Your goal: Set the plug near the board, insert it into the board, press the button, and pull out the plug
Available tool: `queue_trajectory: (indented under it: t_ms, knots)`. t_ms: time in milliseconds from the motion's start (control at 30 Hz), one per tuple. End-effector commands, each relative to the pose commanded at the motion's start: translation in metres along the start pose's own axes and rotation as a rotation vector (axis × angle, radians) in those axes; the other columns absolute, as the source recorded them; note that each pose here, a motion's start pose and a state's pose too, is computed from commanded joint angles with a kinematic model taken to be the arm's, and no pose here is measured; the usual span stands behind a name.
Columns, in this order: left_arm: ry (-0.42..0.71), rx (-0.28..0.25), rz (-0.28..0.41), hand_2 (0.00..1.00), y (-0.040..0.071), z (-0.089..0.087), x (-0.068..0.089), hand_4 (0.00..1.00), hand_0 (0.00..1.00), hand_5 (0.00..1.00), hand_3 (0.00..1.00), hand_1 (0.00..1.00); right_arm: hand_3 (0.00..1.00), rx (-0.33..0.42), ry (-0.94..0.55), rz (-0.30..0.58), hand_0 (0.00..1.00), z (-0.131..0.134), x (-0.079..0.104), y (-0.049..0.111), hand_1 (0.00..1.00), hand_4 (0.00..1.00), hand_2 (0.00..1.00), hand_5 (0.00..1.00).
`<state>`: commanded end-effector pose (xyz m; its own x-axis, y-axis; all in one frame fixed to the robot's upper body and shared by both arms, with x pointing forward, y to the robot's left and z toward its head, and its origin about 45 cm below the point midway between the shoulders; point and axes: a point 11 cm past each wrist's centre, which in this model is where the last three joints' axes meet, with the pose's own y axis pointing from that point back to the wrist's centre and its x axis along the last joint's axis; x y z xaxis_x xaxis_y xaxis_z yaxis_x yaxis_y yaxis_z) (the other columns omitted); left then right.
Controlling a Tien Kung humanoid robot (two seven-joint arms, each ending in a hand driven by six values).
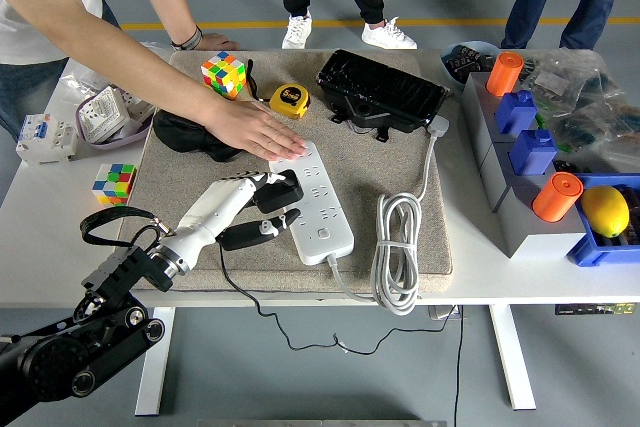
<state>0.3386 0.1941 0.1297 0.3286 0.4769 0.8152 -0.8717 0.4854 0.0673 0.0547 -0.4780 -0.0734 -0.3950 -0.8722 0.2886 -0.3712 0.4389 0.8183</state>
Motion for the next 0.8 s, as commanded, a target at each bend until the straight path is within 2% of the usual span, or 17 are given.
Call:
queue_trajectory:
  t_ms: [367,800]
  knots:
    - [-0.017,-0.029,0.003,0.786,-0.01,0.009,0.007,0.768,0.767,0.929,0.756,0.803,0.542,0.001,-0.001,0.0,0.609,0.0,0.0,0.0,0.609,0.722,0.563,0.225]
    - [0.005,-0.047,0.023,0.784,-0.01,0.016,0.014,0.769,0.761,0.926,0.754,0.798,0.543,0.001,-0.001,-0.002,0.608,0.0,0.0,0.0,0.609,0.722,0.563,0.222]
